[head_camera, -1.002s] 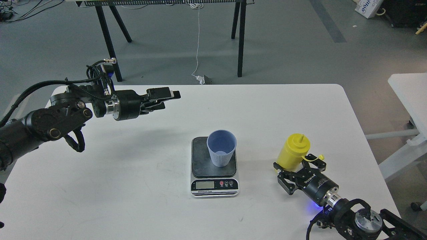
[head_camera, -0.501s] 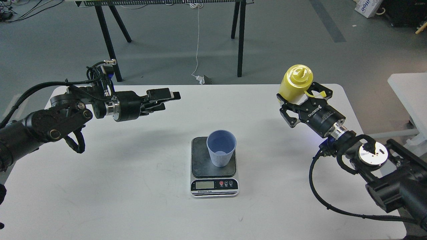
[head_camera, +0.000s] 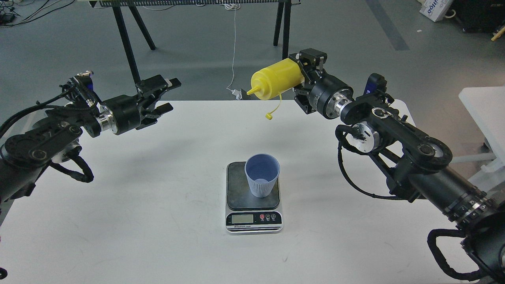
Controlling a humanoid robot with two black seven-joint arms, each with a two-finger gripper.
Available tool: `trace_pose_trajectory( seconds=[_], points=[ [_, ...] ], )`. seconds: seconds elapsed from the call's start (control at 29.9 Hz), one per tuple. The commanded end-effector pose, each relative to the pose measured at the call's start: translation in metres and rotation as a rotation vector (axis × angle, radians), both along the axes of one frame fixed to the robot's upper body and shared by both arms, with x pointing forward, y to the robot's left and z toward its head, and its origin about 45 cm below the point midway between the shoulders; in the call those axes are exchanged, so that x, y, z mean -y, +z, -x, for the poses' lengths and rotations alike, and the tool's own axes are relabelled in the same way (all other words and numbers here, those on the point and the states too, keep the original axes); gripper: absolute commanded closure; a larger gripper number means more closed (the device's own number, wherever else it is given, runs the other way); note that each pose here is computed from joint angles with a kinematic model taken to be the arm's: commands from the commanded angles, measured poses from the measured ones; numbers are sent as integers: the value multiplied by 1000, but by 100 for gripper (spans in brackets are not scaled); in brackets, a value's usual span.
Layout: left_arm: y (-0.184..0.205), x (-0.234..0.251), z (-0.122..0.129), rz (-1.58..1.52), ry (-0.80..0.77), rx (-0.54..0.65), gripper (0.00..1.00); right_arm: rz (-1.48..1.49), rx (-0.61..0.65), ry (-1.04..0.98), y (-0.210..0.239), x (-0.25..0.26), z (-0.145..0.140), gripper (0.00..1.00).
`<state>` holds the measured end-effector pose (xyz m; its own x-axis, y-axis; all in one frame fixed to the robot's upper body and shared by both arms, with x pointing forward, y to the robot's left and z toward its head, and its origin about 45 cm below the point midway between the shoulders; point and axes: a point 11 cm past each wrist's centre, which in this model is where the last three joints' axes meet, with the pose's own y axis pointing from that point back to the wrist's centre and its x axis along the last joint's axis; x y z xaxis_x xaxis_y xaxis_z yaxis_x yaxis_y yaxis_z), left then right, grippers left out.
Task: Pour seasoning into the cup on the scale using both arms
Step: 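Lift the yellow bottle with the right gripper and move it above the cup, then tilt the yellow bottle nozzle-down over the blue cup with the right gripper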
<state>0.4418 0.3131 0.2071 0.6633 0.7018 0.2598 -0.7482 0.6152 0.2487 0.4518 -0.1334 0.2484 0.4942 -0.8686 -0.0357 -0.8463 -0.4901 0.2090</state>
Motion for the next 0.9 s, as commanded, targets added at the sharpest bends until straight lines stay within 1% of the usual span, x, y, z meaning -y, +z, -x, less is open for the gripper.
trace_pose_trajectory(
  seconds=[0.0, 0.17, 0.27, 0.37, 0.53, 0.63, 0.87],
  points=[
    [-1, -15, -1, 95, 91, -14, 1, 141, 62, 82, 13, -17, -1, 99],
    [-9, -20, 4, 116, 113, -35, 1, 346, 147, 177, 34, -33, -6, 99],
    [-15, -22, 8, 115, 117, -49, 1, 498, 221, 204, 47, -24, -12, 99],
    [-16, -23, 8, 113, 120, -50, 1, 595, 233, 233, 54, -20, -13, 99],
    [-17, -27, 7, 107, 134, -49, 1, 737, 240, 352, 47, -14, -1, 99],
    [-17, -27, 7, 109, 135, -49, 1, 799, 249, 404, 33, -15, 9, 99],
    [-17, -26, 7, 107, 132, -50, 1, 891, 289, 439, 21, -14, 14, 99]
  ],
)
